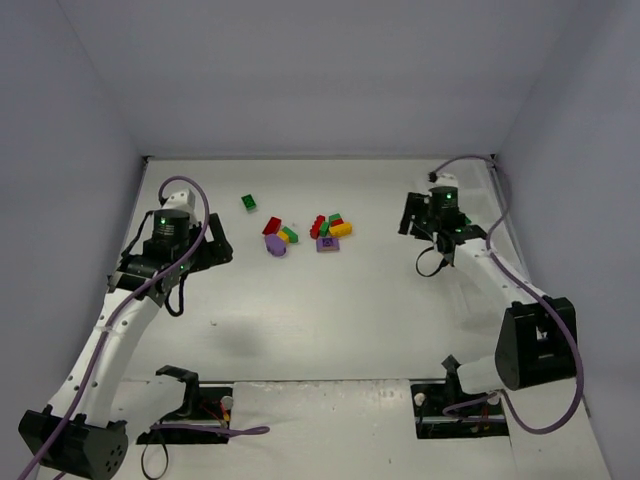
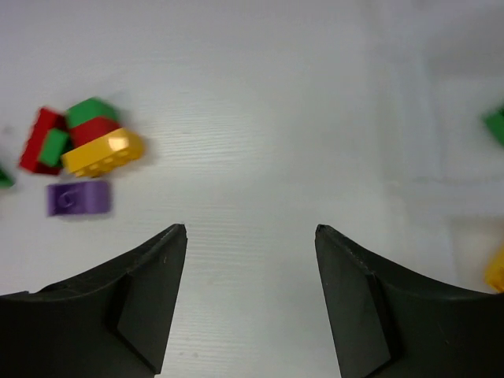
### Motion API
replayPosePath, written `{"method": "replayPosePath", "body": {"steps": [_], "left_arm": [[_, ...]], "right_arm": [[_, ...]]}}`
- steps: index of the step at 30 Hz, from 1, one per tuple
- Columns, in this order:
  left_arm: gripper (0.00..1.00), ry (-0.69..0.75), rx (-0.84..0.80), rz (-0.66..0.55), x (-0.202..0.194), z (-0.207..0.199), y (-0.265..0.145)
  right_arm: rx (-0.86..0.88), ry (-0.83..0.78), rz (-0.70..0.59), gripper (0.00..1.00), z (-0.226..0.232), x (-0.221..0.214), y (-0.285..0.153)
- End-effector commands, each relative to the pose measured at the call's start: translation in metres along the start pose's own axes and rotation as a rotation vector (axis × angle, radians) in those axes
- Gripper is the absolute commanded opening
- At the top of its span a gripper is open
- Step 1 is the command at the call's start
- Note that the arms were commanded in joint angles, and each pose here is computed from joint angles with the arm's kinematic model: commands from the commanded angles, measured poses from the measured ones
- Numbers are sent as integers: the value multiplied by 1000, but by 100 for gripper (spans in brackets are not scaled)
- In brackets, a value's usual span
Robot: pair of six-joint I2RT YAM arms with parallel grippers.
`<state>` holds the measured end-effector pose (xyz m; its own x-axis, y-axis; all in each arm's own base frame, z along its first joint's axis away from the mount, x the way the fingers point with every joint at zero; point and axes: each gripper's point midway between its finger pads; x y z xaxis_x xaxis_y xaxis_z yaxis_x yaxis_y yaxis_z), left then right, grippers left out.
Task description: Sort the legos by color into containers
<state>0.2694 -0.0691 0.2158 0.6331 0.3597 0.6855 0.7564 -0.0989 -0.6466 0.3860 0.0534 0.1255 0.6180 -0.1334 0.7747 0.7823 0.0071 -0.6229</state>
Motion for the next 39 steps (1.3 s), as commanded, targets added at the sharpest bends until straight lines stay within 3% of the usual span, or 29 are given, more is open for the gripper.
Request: {"method": "replayPosePath", "body": {"steps": [1,7,8,14,35,39], "left_arm": [[81,14,-33,-44,13,-10,-3],[81,29,-17,-36,12,-6,-4],[81,31,-15,-35,11,-6,-5],[81,33,5,-34,9,0,-8],[81,26,45,-32,3,10,-10],[81,22,45,-29,1,10,-8]], "right_arm": [[383,-287,-120,63,97,34,-7],[577,-531,0,72,180,-15,9],[612,-560,-4,78,192,-12,9],[700,-688,96,85,226,-46,30],[675,-777,185,86,237,-86,81],[674,-782,215,77,236,-100,82]]}}
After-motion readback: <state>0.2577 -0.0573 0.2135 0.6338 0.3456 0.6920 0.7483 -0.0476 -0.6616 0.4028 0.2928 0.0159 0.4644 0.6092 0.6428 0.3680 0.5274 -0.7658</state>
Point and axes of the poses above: each gripper's point midway between its finger pads, its own y axis out along the fingers, its own z axis along the line the jaws close on, x = y × z, and after that the axes turned 5 degrees about -y, right-handed
